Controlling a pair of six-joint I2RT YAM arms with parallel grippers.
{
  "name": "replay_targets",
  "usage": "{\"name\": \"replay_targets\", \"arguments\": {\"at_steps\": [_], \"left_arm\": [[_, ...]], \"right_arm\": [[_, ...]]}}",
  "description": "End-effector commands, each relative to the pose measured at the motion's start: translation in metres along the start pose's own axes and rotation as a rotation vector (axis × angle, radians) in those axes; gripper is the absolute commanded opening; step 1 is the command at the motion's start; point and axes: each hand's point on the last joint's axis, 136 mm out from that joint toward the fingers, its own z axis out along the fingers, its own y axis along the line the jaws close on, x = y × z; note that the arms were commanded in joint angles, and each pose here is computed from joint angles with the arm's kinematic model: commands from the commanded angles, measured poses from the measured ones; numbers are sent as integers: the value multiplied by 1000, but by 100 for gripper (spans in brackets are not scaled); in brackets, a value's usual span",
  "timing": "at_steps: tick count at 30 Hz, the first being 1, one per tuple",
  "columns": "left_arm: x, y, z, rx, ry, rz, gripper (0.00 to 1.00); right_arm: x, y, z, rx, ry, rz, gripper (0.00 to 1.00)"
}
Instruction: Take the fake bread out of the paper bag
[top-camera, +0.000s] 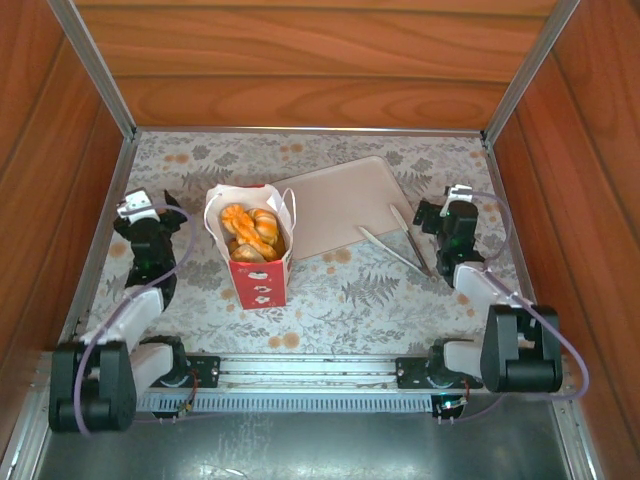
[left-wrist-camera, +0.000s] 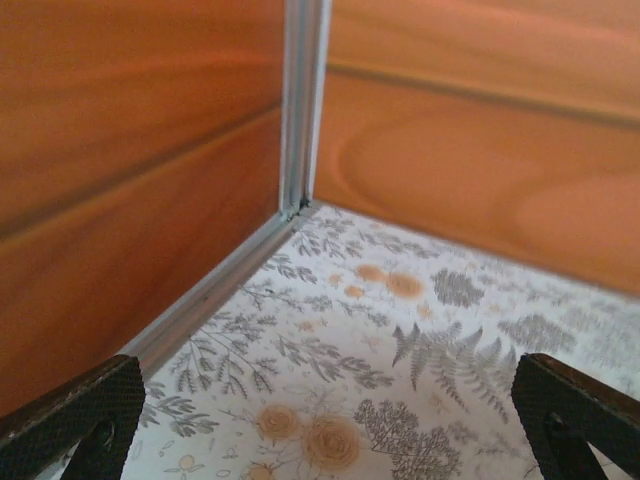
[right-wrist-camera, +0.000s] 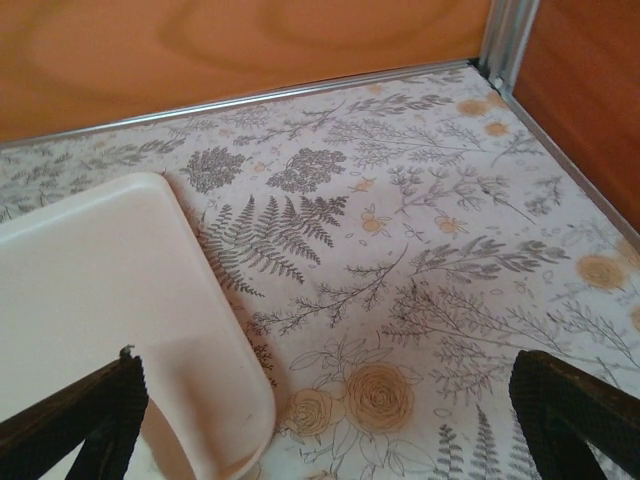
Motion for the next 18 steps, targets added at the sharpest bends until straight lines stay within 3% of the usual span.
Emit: {"name": "replay_targets", "arguments": {"at_steps": [1, 5, 12, 18], "left_arm": [[-7, 14, -19, -69, 95, -105, 100], [-36, 20, -54, -79, 141, -284, 100], [-71, 12, -104, -3, 254, -383, 100], [-103, -33, -139, 257, 358, -495, 100]], "right_arm": [[8, -13, -14, 73, 94, 96, 100], [8, -12, -31, 71, 154, 151, 100], [4, -6, -49, 49, 214, 239, 100], [2, -3, -53, 50, 261, 285, 100]]}}
